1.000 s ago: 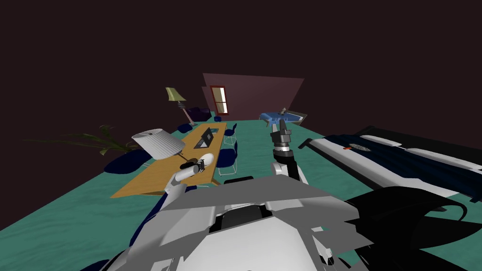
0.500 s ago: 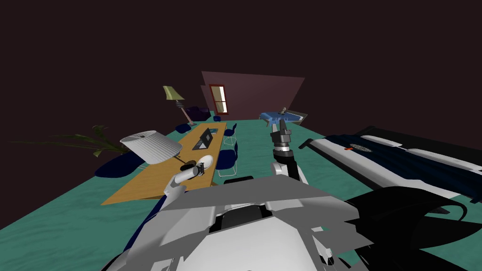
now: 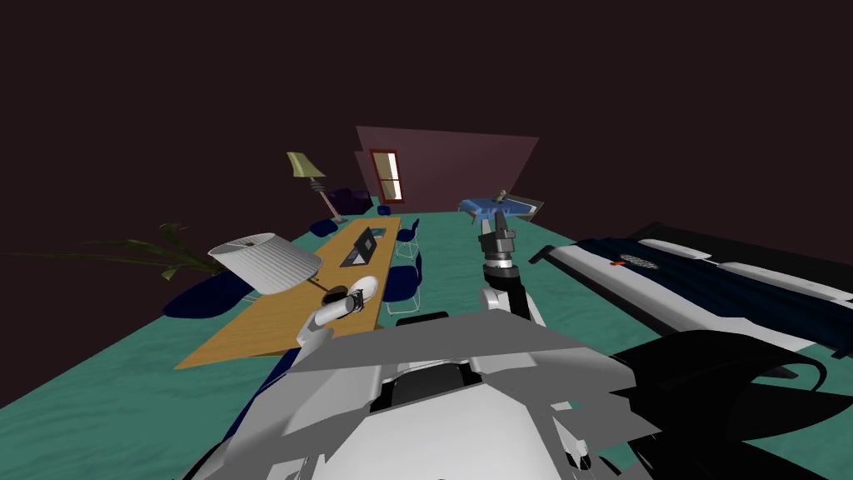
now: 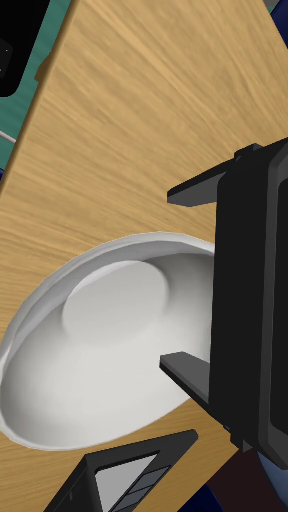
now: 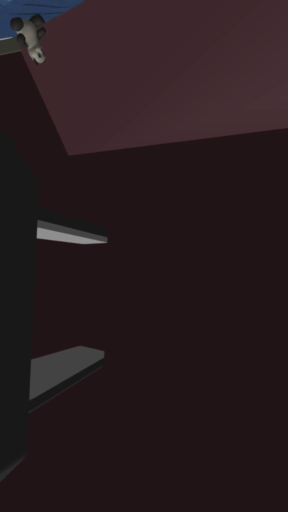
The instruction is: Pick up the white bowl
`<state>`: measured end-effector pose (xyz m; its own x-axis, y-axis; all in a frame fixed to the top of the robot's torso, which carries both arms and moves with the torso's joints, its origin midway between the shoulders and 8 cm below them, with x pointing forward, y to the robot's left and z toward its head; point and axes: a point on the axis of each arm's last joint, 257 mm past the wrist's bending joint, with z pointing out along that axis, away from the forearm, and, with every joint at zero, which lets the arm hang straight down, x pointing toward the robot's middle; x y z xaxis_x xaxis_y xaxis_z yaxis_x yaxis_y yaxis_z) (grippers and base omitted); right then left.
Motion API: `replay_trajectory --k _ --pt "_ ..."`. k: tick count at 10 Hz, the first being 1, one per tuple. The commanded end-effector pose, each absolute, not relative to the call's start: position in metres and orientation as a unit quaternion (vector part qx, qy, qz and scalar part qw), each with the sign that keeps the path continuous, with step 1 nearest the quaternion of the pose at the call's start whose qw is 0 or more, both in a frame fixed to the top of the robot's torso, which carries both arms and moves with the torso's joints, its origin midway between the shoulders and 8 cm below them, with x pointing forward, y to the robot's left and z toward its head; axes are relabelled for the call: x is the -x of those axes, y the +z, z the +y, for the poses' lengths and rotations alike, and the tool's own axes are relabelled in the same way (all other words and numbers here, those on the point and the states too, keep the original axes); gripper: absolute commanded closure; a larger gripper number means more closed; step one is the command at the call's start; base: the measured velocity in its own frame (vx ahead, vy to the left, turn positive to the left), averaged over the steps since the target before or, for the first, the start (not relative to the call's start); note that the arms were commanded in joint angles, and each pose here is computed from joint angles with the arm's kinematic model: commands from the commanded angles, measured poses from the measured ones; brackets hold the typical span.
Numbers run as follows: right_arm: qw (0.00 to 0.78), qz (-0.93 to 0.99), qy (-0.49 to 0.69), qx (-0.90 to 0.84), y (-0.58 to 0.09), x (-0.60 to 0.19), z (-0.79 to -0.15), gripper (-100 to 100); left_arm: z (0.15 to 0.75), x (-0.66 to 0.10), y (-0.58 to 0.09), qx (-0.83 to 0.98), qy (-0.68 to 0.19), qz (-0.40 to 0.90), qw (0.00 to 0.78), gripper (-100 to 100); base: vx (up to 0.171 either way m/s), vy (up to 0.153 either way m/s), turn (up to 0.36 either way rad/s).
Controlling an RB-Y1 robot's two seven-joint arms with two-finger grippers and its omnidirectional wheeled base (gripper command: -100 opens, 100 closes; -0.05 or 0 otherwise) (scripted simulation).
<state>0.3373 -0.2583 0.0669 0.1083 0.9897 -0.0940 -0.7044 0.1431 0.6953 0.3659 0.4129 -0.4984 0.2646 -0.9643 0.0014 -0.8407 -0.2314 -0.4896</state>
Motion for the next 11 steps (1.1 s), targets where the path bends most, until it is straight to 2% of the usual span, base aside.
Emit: replay_trajectory --k 1,5,6,7,10,11 --pt "0.701 0.284 0.604 -0.251 0.067 -0.337 -0.258 0 0.413 -0.366 -0.498 0.769 -0.154 0.586 0.201 100 0.000 0.000 0.000" --pt "0.701 0.284 0.604 -0.251 0.067 -0.337 -0.258 0 0.413 -0.365 -0.499 0.770 -0.153 0.587 0.200 100 0.001 0.001 -0.003" --pt "0.701 0.284 0.604 -0.251 0.067 -0.337 -0.258 0 0.413 -0.365 -0.499 0.770 -0.153 0.587 0.200 0 0.000 0.000 0.000" --pt "0.701 0.284 0.604 -0.251 0.067 -0.337 -0.258 0 0.415 -0.366 -0.492 0.769 -0.154 0.587 0.200 100 -0.020 -0.023 0.015" --pt "0.701 0.284 0.604 -0.251 0.067 -0.337 -0.258 0 0.418 -0.366 -0.484 0.769 -0.154 0.588 0.201 100 -0.027 -0.032 0.014" --pt "0.701 0.284 0.604 -0.251 0.067 -0.337 -0.258 0 0.418 -0.366 -0.484 0.769 -0.153 0.588 0.200 0 0.000 0.000 0.000"
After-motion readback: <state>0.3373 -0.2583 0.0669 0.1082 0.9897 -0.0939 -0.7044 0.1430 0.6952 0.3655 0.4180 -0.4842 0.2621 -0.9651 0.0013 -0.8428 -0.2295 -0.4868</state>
